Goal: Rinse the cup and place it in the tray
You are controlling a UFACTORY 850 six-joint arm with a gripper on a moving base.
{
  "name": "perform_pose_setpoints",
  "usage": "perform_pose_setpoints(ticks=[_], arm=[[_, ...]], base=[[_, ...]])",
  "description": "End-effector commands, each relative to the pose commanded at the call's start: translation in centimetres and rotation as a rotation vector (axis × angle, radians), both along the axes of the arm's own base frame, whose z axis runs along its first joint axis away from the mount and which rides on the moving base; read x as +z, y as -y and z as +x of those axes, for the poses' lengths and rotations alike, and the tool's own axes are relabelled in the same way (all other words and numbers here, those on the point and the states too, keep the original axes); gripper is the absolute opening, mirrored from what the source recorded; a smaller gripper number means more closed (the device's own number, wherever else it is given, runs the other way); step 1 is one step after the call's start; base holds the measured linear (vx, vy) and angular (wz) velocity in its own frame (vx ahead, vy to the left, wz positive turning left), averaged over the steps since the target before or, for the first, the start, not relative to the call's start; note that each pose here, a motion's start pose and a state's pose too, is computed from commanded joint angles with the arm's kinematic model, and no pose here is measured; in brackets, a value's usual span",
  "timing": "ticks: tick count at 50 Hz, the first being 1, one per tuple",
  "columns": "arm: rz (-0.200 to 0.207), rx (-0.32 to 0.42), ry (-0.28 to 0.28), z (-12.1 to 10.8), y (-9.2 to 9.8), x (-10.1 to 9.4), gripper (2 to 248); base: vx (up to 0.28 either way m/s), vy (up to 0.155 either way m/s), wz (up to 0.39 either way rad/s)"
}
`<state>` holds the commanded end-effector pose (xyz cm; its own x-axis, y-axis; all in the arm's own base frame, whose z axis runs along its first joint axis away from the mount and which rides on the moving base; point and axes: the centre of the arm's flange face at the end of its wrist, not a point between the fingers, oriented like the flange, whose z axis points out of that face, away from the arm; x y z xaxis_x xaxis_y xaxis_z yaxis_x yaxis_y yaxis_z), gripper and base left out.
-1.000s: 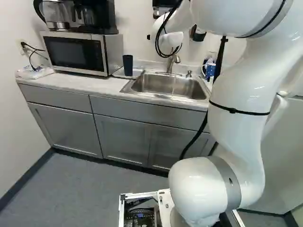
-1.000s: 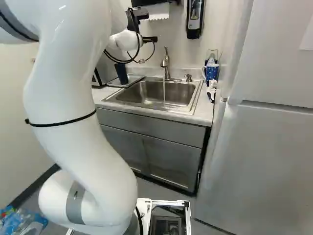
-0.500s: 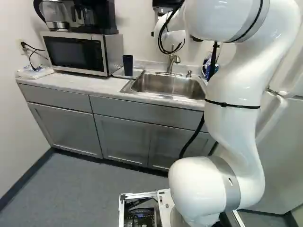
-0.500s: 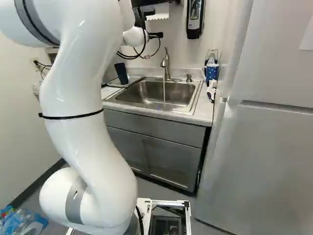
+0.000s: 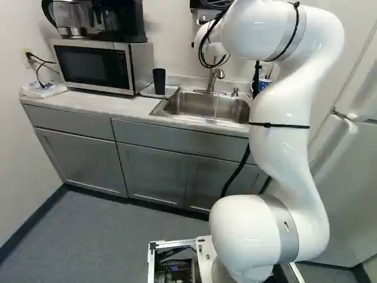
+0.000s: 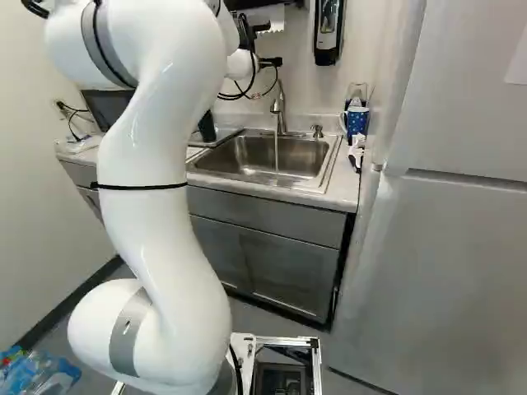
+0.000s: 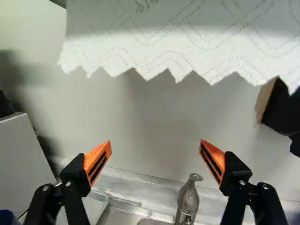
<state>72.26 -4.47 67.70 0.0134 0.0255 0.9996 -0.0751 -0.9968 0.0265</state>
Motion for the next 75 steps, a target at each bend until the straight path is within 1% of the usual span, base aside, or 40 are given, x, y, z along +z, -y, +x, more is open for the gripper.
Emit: perform_pose_setpoints(ticks=[13, 44, 75], arm=[[0.002, 0.005, -0.025, 2.2, -0.2, -0.8, 247], [0.01, 0.009, -0.132, 2.2, -0.2, -1.8, 247], [0.01, 0.014, -0.139, 2.0, -0.5, -1.8, 247]], base=[[0.0, 0.0, 0.0], [0.0, 0.0, 0.0], [0.0, 0.0, 0.0]])
